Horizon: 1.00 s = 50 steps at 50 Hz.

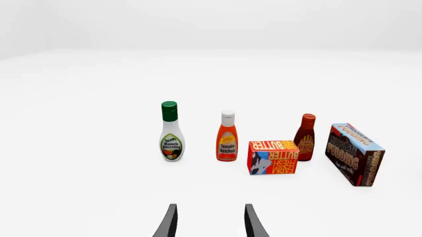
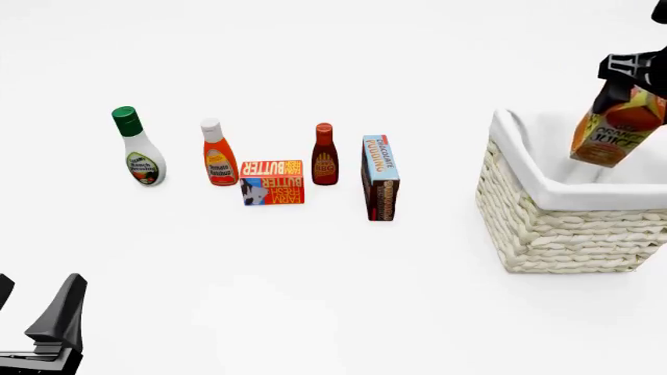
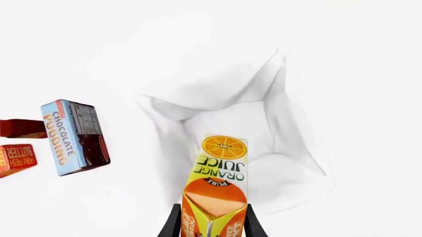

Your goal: Pick the orange juice and place it in the basket.

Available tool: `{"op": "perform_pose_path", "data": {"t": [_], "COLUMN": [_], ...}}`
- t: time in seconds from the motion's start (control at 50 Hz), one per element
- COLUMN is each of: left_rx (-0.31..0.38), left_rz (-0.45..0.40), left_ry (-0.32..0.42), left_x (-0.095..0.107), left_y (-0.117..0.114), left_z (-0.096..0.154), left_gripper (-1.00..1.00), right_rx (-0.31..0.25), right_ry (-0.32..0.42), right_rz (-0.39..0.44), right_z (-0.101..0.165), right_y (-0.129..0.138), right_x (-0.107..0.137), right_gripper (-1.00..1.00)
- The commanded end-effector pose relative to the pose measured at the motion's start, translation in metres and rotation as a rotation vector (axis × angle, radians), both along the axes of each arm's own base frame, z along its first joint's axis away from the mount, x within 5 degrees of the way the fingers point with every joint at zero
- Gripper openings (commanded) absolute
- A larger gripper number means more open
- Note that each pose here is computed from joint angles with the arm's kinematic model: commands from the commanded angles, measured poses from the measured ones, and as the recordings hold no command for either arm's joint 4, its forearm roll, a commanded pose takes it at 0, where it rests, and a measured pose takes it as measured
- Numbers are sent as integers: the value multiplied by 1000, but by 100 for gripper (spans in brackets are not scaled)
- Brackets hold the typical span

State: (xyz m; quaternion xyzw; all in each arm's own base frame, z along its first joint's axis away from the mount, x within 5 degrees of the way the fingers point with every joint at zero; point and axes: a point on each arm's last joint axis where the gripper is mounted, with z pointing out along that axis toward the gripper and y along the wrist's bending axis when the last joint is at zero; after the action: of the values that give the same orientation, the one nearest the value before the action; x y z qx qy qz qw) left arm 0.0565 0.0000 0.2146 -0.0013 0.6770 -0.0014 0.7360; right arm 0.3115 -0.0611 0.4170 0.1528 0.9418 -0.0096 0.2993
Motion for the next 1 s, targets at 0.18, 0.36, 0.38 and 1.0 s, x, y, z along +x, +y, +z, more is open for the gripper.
{"op": "perform_pose_path", "data": {"t": [0.18,0.36,0.38,1.0], "left_rx": [1,1,1,1], "left_rz": [0,0,1,0], "left_ry": [-1,-1,-1,-1], "left_x": [0,0,0,0], "left_y": [0,0,0,0], "left_z": [0,0,0,0], "left_gripper": [100,100,100,100], "right_rx": [14,12,9,22], "right_ry": [28,40,38,101], "right_rz": [-25,-28,-28,-27], "right_z": [-10,-14,-13,-37], "right_y": [-6,-10,-11,-16], "right_x": [9,11,11,37], "right_gripper": [-100,-100,-100,-100]}}
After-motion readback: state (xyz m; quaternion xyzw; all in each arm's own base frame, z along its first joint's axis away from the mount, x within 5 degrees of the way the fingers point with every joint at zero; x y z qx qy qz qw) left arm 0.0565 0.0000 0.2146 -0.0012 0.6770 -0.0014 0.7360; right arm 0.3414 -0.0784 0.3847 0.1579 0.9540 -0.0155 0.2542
